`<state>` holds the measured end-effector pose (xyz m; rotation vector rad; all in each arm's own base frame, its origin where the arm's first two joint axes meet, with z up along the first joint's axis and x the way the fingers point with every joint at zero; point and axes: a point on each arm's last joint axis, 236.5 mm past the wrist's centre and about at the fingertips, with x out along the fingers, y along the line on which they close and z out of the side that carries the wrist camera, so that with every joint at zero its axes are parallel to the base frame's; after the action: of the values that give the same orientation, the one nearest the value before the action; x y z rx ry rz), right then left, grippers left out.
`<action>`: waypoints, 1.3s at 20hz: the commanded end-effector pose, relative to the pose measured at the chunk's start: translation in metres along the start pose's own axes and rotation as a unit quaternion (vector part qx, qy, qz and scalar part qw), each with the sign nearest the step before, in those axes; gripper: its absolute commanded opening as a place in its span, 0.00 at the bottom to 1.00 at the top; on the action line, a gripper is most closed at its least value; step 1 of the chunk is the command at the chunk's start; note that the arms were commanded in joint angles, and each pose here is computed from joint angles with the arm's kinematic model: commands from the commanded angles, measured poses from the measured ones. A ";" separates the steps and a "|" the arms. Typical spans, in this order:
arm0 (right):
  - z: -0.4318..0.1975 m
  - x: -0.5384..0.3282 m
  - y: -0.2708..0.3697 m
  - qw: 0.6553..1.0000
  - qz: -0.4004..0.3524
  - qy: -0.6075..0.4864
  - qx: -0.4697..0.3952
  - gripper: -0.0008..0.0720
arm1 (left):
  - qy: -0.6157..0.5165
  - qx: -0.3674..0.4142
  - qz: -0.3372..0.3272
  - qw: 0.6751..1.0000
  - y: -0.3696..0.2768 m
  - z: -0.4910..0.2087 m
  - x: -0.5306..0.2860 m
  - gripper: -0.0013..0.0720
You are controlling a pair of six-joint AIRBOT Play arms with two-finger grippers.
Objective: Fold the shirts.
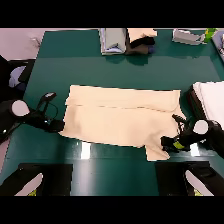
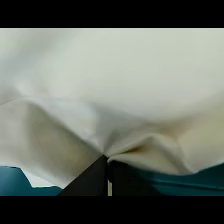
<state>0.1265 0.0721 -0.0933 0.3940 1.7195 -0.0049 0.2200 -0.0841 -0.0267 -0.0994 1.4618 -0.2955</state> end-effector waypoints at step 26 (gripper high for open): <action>0.286 -0.149 0.044 0.975 -0.057 -0.210 -0.052 0.04 | -0.133 0.036 0.037 0.990 0.020 0.198 0.013 0.05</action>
<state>0.3992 0.0085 0.0237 0.2045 1.2948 -0.0899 0.3909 -0.0882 -0.0121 -0.0261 1.2336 -0.2692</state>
